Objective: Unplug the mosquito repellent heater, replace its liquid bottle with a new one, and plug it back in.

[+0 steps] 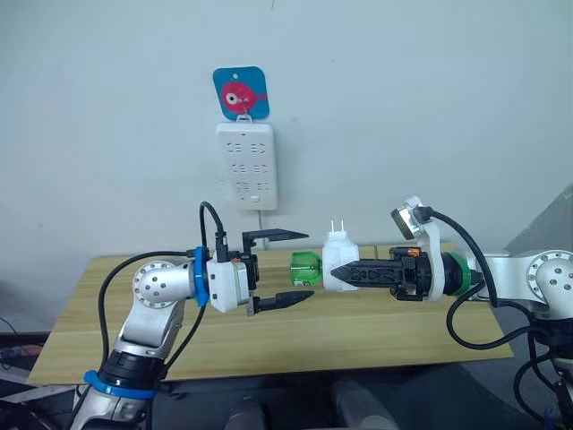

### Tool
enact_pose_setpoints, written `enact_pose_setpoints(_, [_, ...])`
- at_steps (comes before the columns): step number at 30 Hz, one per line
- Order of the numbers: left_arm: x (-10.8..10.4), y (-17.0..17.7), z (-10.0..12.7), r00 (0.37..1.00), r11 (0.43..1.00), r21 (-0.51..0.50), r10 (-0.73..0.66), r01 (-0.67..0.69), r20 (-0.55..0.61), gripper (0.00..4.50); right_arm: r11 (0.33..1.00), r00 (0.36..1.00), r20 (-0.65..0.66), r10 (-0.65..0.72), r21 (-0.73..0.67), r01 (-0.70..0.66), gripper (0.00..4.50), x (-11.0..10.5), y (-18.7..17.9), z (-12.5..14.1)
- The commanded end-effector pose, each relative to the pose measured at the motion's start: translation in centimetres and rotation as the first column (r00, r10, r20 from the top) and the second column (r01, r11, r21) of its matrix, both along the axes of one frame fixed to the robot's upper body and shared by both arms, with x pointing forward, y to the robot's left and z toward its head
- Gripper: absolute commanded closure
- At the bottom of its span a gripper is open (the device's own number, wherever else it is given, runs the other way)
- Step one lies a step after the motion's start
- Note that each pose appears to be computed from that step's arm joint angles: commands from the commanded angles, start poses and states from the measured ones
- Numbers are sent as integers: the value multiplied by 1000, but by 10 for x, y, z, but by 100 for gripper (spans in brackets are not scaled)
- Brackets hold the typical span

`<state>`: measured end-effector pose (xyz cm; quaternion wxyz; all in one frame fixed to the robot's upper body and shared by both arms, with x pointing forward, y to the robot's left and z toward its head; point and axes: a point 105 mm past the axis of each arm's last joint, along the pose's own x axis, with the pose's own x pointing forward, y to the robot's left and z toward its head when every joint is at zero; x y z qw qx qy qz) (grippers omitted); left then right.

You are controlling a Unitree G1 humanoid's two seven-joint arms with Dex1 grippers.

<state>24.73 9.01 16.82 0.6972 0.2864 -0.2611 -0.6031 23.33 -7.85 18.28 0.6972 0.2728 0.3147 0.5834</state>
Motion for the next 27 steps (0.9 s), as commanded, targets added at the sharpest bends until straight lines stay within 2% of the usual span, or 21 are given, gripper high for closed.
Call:
enact_pose_setpoints(1, [-5,-2,6,1000,999,-26,-22,23,14,62,999,999,44,5,45,-7,151,0,1,16])
enact_pose_setpoints(6, [-7,-4,4,999,999,-27,-44,43,-4,221,999,999,45,7,43,-9,151,0,2,15])
enact_pose_setpoints(10, [-9,-5,5,998,998,-27,-56,55,-16,230,999,999,47,9,38,-11,151,-1,2,15])
enact_pose_setpoints(12, [-8,-4,4,991,998,2,-59,60,-117,230,999,998,55,11,42,-13,151,-1,1,17])
enact_pose_setpoints(13, [-4,-2,0,971,999,31,-31,40,-236,230,999,998,60,16,44,-19,151,-1,1,18])
enact_pose_setpoints(14, [0,1,-4,939,998,62,5,17,-345,230,999,998,65,22,43,-25,151,-2,0,18])
enact_pose_setpoints(15, [4,5,-8,874,995,97,52,-5,-483,230,999,997,74,35,37,-38,151,-4,0,18])
enact_pose_setpoints(17, [7,12,-9,694,989,148,109,-3,-711,230,997,992,95,77,22,-80,151,-9,0,19])
enact_pose_setpoints(19, [4,17,-4,506,984,174,134,32,-852,230,993,986,115,119,9,-121,151,-15,0,19])
enact_pose_setpoints(21, [7,19,5,383,985,167,136,49,-914,230,988,979,130,156,3,-157,151,-19,1,20])
enact_pose_setpoints(23, [12,18,12,347,987,152,126,48,-929,230,984,975,137,176,4,-178,151,-22,2,20])
enact_pose_setpoints(26, [12,14,17,396,987,151,114,63,-911,230,983,972,144,183,5,-186,151,-22,3,20])
enact_pose_setpoints(27, [11,13,17,440,986,152,106,70,-891,195,983,973,144,182,7,-185,151,-22,3,20])
